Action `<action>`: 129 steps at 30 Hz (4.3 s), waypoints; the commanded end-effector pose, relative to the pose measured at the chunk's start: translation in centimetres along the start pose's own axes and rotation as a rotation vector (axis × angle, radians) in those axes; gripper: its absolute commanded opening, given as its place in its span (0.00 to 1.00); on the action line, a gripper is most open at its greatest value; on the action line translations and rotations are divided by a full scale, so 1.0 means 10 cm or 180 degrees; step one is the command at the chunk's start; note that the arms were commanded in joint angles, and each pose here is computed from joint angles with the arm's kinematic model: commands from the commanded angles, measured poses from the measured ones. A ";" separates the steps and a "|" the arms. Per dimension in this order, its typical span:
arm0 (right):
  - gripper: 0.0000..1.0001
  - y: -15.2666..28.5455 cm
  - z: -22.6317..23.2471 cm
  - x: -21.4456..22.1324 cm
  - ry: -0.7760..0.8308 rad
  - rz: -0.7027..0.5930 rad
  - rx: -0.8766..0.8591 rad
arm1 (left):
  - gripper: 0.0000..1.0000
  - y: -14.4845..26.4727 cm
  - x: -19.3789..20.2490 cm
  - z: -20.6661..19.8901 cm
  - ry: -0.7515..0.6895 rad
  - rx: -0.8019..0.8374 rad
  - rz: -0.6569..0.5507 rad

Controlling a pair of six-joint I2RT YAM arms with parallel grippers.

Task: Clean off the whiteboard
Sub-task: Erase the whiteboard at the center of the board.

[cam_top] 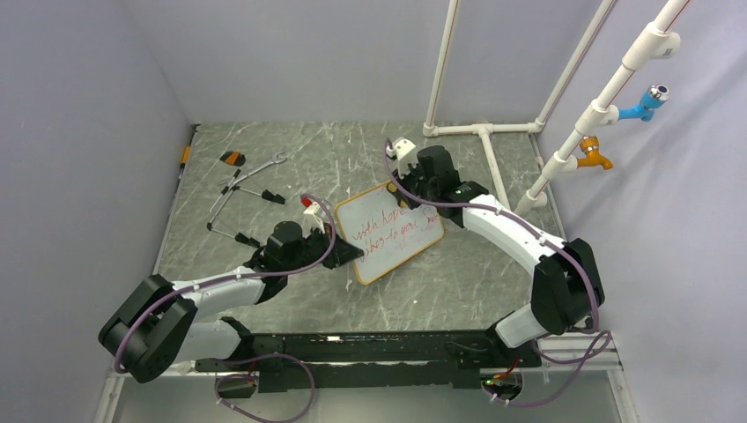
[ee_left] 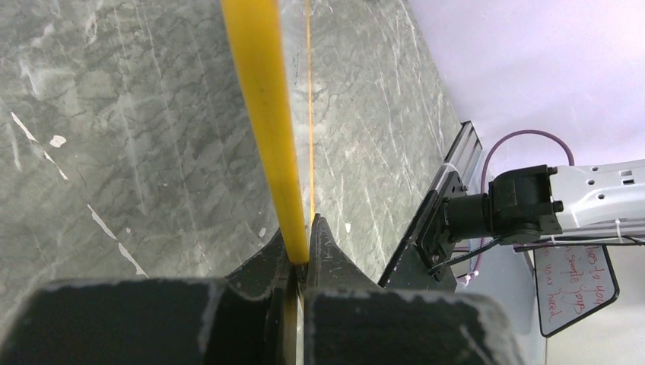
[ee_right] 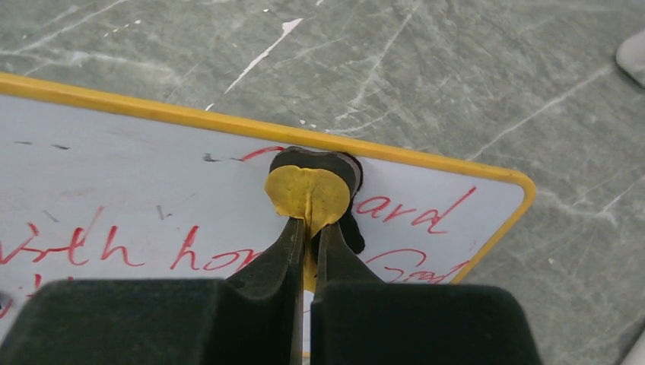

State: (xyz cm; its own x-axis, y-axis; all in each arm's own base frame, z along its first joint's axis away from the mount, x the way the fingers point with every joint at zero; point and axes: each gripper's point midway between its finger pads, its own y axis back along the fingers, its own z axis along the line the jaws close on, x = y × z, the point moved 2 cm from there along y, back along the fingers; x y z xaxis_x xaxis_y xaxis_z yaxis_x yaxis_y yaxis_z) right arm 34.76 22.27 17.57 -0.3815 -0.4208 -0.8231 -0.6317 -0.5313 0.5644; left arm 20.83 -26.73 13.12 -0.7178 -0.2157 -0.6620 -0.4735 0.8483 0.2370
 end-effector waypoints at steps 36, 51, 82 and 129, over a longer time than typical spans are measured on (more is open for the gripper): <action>0.00 -0.06 -0.20 -0.07 0.0392 0.0031 0.0318 | 0.00 0.07 -0.02 -0.26 -0.0681 0.0384 0.0083; 0.00 0.06 0.32 0.13 0.0737 0.0106 -0.0959 | 0.00 0.09 -0.02 -0.25 -0.0695 0.0369 0.0070; 0.00 0.00 -0.50 0.06 -0.0225 -0.0125 0.0543 | 0.00 0.09 -0.01 -0.26 -0.0669 0.0397 0.0057; 0.00 0.01 -0.55 0.03 -0.0205 -0.0194 0.0485 | 0.00 0.10 0.08 -0.33 -0.0727 0.0617 0.0201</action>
State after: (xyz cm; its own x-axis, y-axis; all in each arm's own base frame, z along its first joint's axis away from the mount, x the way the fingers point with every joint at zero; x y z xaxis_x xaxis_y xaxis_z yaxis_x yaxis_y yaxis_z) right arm 33.19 21.44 16.23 -0.3904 -0.4272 -0.8155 -0.4800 -0.6615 0.5763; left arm 20.75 -26.13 13.61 -0.6562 -0.1703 -0.7351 -0.4779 0.8478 0.2301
